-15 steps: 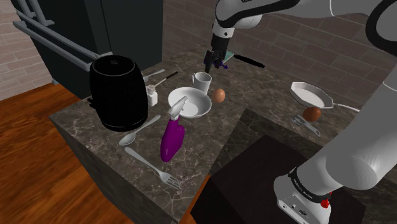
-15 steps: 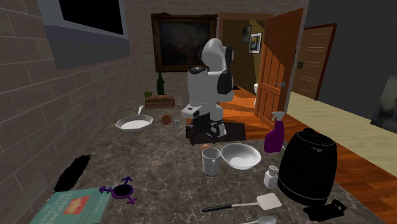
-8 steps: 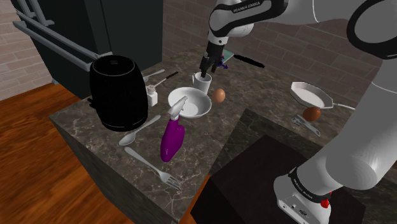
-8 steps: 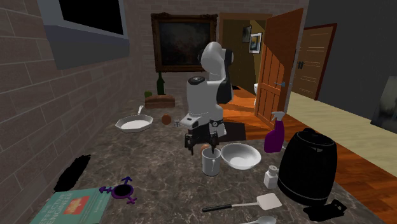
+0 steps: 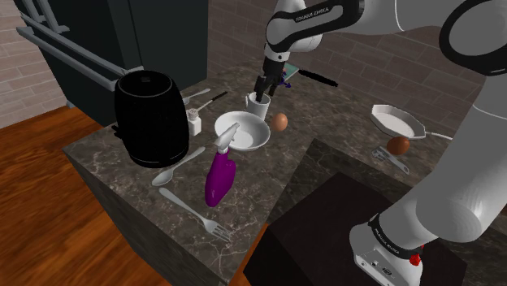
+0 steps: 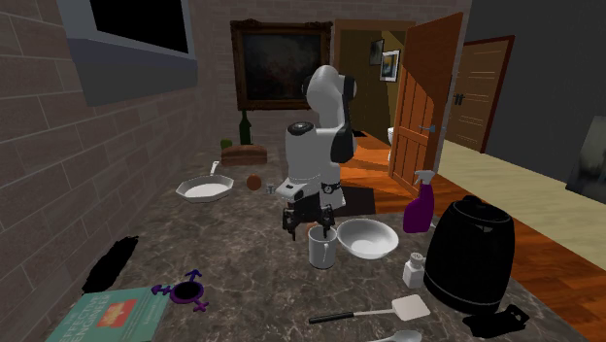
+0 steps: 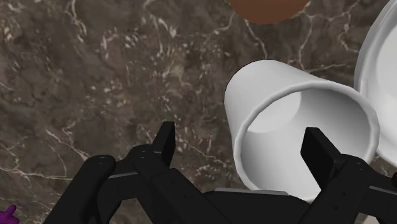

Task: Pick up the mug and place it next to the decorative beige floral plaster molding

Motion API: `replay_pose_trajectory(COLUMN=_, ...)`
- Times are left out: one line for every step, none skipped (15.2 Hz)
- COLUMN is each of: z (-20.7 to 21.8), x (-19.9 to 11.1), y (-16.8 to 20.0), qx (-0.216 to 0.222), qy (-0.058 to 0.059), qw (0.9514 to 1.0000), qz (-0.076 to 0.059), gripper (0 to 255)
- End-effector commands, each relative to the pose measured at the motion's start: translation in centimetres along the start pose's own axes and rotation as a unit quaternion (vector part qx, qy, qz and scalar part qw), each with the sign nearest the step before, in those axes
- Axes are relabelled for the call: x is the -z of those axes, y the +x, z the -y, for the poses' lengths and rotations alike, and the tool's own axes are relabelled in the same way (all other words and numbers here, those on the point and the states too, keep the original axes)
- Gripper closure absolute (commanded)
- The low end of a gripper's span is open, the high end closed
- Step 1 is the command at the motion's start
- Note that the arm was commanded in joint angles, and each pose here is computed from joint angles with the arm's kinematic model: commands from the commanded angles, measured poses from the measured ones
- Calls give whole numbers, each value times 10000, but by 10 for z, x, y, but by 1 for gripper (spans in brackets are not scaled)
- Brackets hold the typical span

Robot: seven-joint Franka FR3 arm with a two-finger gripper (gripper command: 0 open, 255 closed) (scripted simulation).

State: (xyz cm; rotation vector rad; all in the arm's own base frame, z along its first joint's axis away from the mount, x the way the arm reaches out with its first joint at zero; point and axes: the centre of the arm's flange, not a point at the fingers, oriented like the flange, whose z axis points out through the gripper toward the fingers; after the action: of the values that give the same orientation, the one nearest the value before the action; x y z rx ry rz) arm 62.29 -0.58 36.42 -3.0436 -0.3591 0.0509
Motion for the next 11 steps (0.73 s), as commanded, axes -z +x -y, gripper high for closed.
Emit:
replay_pose_trajectory(z=0, x=0, y=0, qx=0, qy=0, qw=10000, qz=0, gripper=0)
replay_pose_trajectory(z=0, x=0, y=0, qx=0, qy=0, qw=10000, qz=0, gripper=255)
replay_pose_trajectory(z=0, x=0, y=0, qx=0, qy=0, qw=10000, qz=0, gripper=255)
replay_pose_trajectory(z=0, x=0, y=0, qx=0, qy=0, qw=10000, qz=0, gripper=255)
replay_pose_trajectory(z=0, x=0, y=0, qx=0, qy=0, qw=10000, qz=0, gripper=255)
replay_pose_trajectory(z=0, x=0, y=0, qx=0, qy=0, qw=10000, qz=0, gripper=255)
replay_pose_trajectory(z=0, x=0, y=0, qx=0, qy=0, qw=10000, qz=0, gripper=255)
replay_pose_trajectory(z=0, x=0, y=0, qx=0, qy=0, qw=10000, qz=0, gripper=255)
replay_pose_trajectory(z=0, x=0, y=0, qx=0, qy=0, qw=10000, qz=0, gripper=255)
replay_pose_trajectory(z=0, x=0, y=0, qx=0, qy=0, qw=10000, qz=0, gripper=255)
replay_pose_trajectory(z=0, x=0, y=0, qx=0, qy=0, qw=10000, qz=0, gripper=255)
